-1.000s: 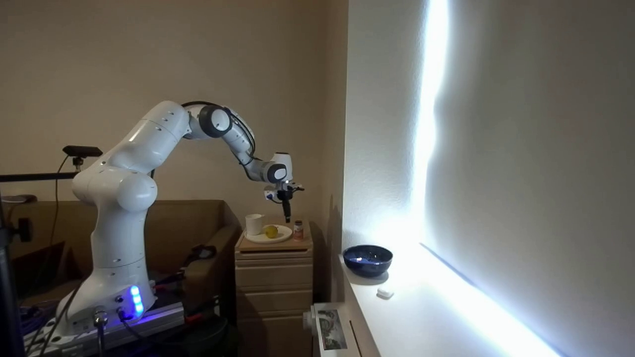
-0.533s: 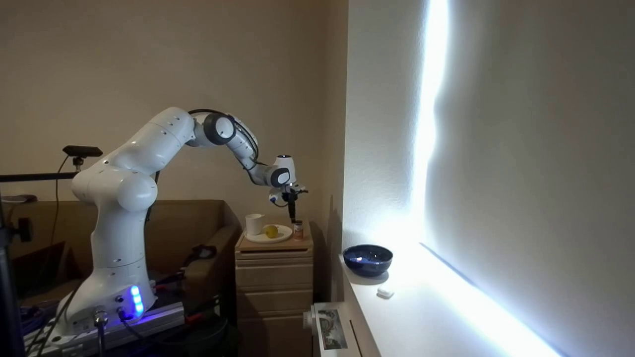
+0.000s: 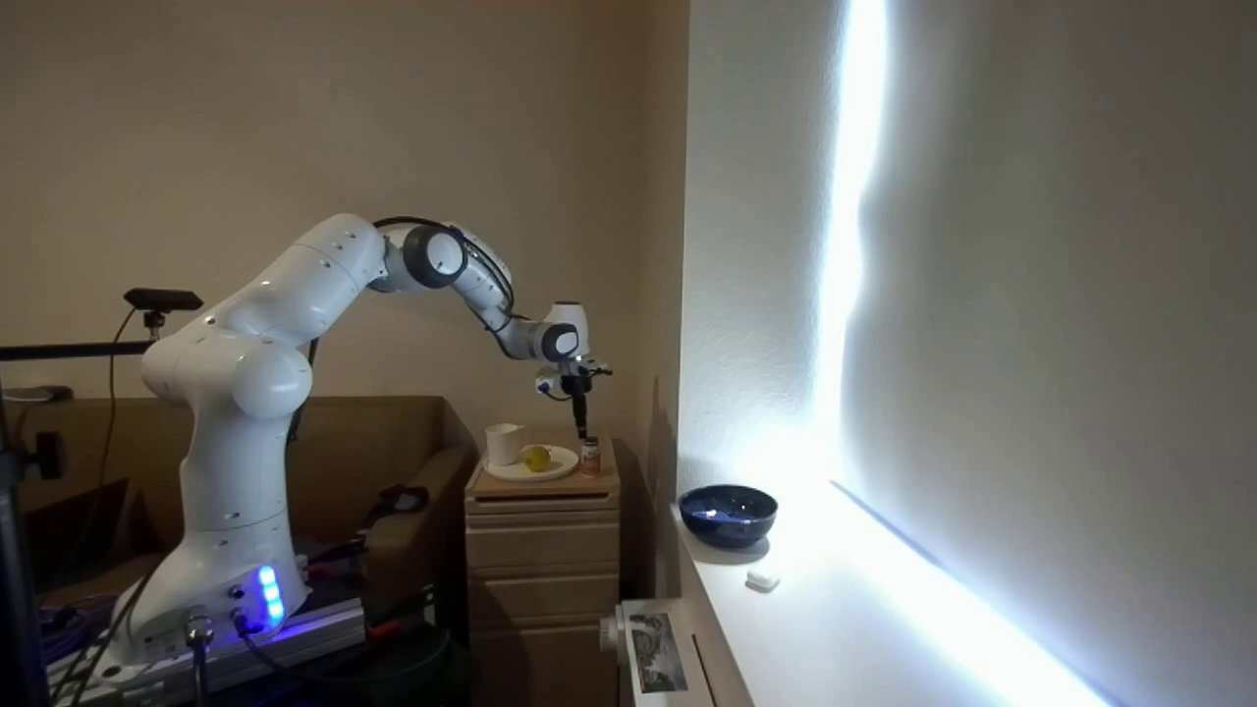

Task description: Pick the bottle on the drawer and put it on the windowsill

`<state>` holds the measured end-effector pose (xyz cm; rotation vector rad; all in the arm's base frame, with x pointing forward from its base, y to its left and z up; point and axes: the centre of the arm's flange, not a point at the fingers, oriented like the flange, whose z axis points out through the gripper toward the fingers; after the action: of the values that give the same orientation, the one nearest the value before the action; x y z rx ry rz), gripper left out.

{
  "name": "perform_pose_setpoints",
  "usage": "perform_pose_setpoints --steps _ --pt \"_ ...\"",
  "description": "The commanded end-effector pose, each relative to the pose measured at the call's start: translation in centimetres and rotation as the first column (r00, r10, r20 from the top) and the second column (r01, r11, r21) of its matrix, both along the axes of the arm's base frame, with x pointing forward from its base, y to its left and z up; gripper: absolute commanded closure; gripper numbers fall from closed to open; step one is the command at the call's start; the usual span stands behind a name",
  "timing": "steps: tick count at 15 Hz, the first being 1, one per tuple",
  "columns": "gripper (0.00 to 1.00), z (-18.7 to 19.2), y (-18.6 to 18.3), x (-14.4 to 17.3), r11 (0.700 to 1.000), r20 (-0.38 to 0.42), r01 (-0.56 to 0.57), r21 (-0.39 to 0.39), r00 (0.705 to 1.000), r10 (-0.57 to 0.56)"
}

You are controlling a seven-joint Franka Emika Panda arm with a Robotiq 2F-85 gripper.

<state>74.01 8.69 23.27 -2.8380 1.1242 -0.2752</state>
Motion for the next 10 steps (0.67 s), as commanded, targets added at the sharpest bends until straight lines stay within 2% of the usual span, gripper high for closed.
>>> perform_pose_setpoints --steps 1,5,6,10 --pt "0.0 0.1 0.8 3.1 1.0 -0.018 0.004 -0.023 1.0 -0.005" --pt "0.0 -2.1 1.4 4.3 0.997 -0.052 0.021 -0.069 0.998 -0.025" --pt "0.0 -1.0 0.7 1.9 0.999 -0.037 0.008 -0.033 0.999 -0.01" --pt "0.0 -2.5 1.1 2.5 0.999 -0.041 0.013 -0.048 0.999 -0.015"
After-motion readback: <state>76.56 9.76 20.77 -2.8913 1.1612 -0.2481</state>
